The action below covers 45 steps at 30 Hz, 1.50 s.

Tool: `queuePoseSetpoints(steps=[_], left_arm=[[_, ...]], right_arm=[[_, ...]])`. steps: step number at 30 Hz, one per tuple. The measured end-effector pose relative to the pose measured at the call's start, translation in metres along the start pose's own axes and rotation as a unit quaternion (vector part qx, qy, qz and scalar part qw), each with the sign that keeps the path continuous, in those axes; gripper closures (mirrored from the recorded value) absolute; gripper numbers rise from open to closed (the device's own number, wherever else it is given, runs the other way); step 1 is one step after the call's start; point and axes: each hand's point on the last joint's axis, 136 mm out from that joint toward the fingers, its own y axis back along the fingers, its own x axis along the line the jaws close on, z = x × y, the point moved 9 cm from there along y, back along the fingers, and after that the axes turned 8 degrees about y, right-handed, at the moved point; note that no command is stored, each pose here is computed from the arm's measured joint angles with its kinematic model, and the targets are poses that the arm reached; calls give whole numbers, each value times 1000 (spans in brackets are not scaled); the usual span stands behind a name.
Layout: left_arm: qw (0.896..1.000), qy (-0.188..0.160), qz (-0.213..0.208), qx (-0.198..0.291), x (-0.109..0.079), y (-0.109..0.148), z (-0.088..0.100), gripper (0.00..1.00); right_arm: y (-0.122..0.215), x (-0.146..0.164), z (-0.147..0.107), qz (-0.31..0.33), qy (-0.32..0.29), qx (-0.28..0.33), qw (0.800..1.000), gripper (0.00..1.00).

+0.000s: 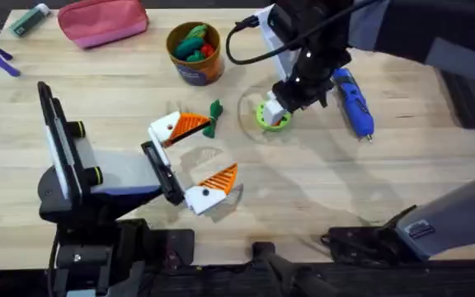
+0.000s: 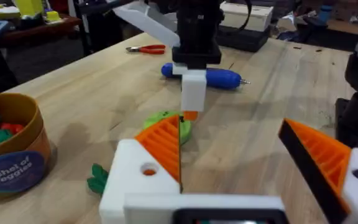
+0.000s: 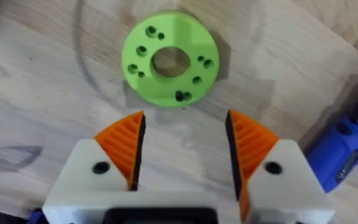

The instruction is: Pick up the gripper from the table and insert it into the empty holder that is missing its gripper. Then pick up a screw, insert it into the mounting hole, and use the screwdriver to tighten it. Finally, clean up the table by picking up the vegetable and placing it into the bucket.

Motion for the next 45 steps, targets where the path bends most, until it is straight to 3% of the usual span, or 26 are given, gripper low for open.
queuePoseSetpoints(steps=[16, 28, 45], left_arm=[[1000, 0, 0, 0, 0, 0, 0, 15], [1000, 0, 0, 0, 0, 0, 0, 15], [1000, 0, 0, 0, 0, 0, 0, 15]], right_arm=[[-29, -1, 8, 21, -6, 23, 999, 385], [-29, -3, 11, 20, -8, 13, 1000, 523], [-29, -2, 12, 20, -7, 12, 1000, 604]])
